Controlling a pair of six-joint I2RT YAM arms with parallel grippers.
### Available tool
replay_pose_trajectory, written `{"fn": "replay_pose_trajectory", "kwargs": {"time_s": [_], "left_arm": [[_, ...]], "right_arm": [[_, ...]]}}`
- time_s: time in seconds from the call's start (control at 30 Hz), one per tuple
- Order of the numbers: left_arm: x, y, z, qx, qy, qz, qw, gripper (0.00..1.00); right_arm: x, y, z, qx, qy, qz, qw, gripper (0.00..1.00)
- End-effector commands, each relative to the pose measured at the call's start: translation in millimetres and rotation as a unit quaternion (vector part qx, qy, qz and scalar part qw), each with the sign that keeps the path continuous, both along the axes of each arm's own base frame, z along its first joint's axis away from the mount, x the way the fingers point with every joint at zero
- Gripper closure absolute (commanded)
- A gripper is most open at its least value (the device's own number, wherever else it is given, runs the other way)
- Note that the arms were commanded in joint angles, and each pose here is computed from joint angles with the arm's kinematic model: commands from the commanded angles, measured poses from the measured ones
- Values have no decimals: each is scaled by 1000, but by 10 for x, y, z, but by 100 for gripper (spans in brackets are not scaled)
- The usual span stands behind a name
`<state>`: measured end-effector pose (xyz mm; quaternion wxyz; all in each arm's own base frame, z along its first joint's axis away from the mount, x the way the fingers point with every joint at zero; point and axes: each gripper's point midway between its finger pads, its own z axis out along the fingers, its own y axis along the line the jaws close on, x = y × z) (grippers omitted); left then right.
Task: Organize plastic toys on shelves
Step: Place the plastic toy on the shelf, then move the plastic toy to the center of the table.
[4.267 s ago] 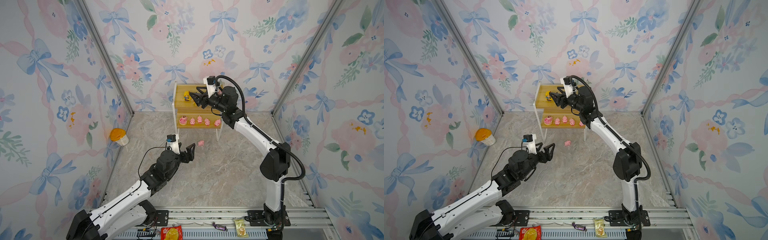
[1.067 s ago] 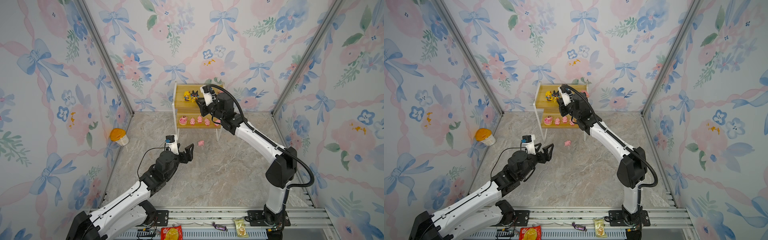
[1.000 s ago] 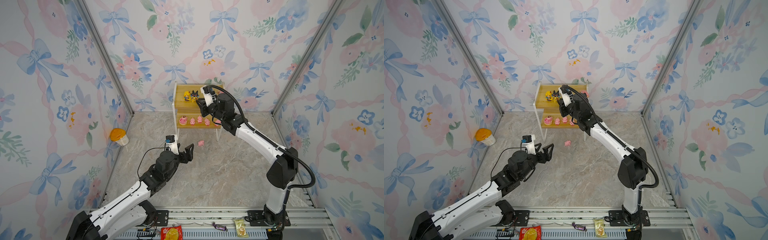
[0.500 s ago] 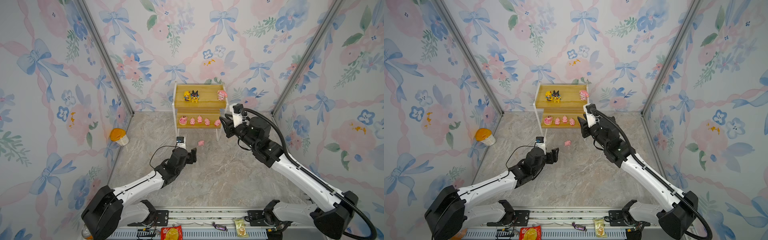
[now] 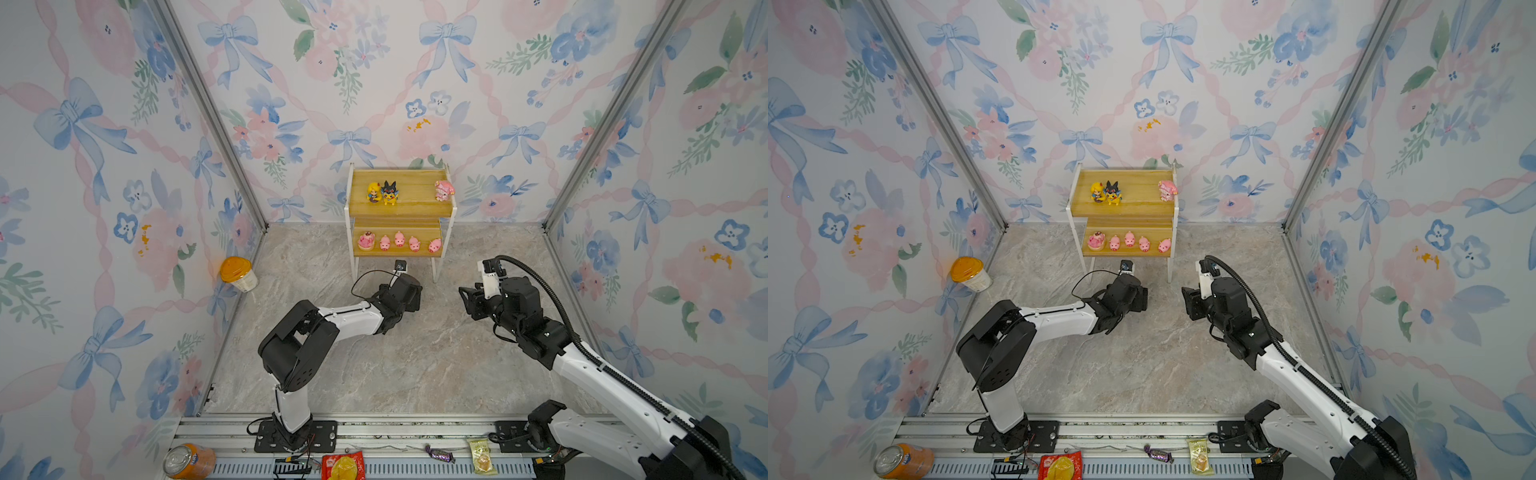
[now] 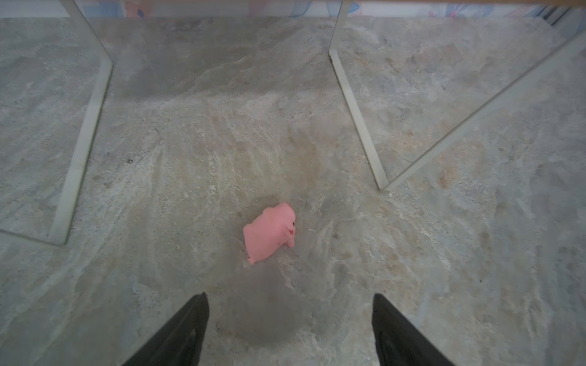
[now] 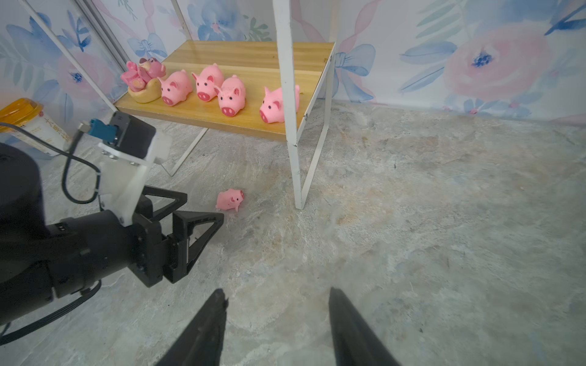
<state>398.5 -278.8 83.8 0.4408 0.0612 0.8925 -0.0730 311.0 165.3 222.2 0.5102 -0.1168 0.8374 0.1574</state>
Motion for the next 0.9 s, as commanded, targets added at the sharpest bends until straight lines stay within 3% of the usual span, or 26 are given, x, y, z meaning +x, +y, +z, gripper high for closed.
{"fn": "replay_pose_trajectory", "kwargs": {"time_s": [0.0,0.4,0.83,0.87], "left_arm": [[93,34,-126,26,14,-4,1000,18],[325,-47,-360,28,22,23,999,15],[514,-5,-589,22,40,37,998,23],[532,-10,-587,21,40,37,998,27]], "right_arm": [[2,12,42,29,-9,2,1000,45],[9,75,-24,36,-14,18,999,39],[-7,113,-7,42,-22,32,998,39],[-9,119,-9,43,-22,34,998,40]]}}
